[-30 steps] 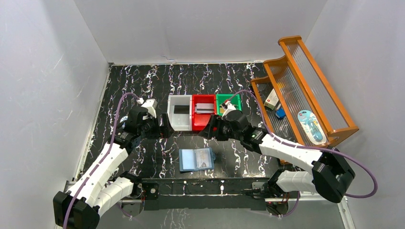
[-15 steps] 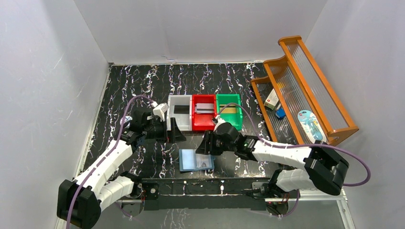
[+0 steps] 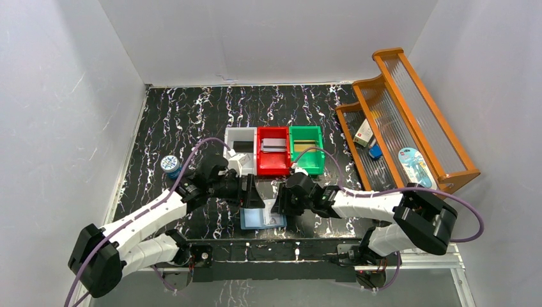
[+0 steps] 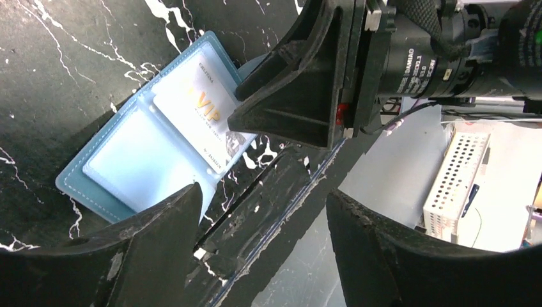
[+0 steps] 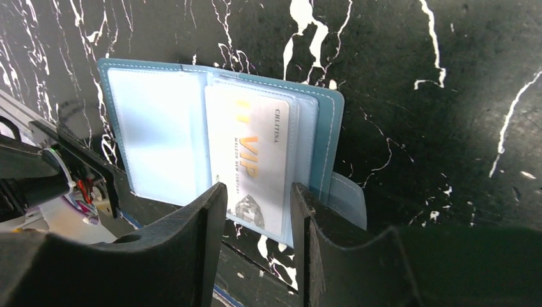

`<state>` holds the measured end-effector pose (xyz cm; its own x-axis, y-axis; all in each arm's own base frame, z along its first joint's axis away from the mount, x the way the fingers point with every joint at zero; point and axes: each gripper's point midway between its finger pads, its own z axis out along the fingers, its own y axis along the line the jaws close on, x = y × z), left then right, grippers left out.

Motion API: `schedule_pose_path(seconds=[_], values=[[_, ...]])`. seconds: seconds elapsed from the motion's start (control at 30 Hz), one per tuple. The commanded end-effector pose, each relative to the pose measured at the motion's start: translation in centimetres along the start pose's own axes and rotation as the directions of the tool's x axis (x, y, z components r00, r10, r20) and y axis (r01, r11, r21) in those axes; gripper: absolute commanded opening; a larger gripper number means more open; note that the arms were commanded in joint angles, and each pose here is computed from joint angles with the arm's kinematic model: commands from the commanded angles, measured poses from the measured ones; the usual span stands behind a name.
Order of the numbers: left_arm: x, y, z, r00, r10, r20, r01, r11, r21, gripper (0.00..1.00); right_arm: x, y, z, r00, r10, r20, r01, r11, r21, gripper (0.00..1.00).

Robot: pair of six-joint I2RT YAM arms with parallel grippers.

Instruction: Take the credit cards out of the card holder

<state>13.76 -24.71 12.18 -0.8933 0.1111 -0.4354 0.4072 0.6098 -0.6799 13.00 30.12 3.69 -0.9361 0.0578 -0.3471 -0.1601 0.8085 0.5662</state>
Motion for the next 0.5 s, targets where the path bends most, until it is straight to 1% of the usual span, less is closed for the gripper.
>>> schedule_pose_path(seconds=[0.0, 0.1, 0.23, 0.33, 0.47], values=[[-0.9, -0.2, 0.9, 0.999, -0.024, 0.038, 0.024, 1.000, -0.010, 0.66, 0.4, -1.5, 0.8, 1.000, 0.023, 0.008, -0.024, 0.998, 0.053, 0.50], [-0.4, -0.1, 1.7, 1.000, -0.030, 0.007, 0.030, 1.000, -0.004, 0.60, 0.7, -1.8, 0.9, 0.998, 0.062, 0.022, -0.062, 0.997, 0.035, 0.45], [0.3, 0.5, 2.4, 0.999, -0.048, -0.012, 0.048, 0.999, -0.023, 0.54, 0.8, -2.8, 0.7, 0.996, 0.081, 0.045, -0.083, 0.995, 0.055, 0.41], [0.4, 0.9, 3.1, 0.997, -0.072, -0.009, 0.072, 0.997, -0.032, 0.49, 0.7, -2.9, 0.7, 0.996, 0.073, 0.055, -0.077, 0.995, 0.060, 0.40], [0.9, 1.7, 4.0, 0.993, -0.112, -0.029, 0.110, 0.992, -0.055, 0.45, 1.0, -3.1, 0.9, 0.997, 0.072, 0.040, -0.074, 0.995, 0.063, 0.40]])
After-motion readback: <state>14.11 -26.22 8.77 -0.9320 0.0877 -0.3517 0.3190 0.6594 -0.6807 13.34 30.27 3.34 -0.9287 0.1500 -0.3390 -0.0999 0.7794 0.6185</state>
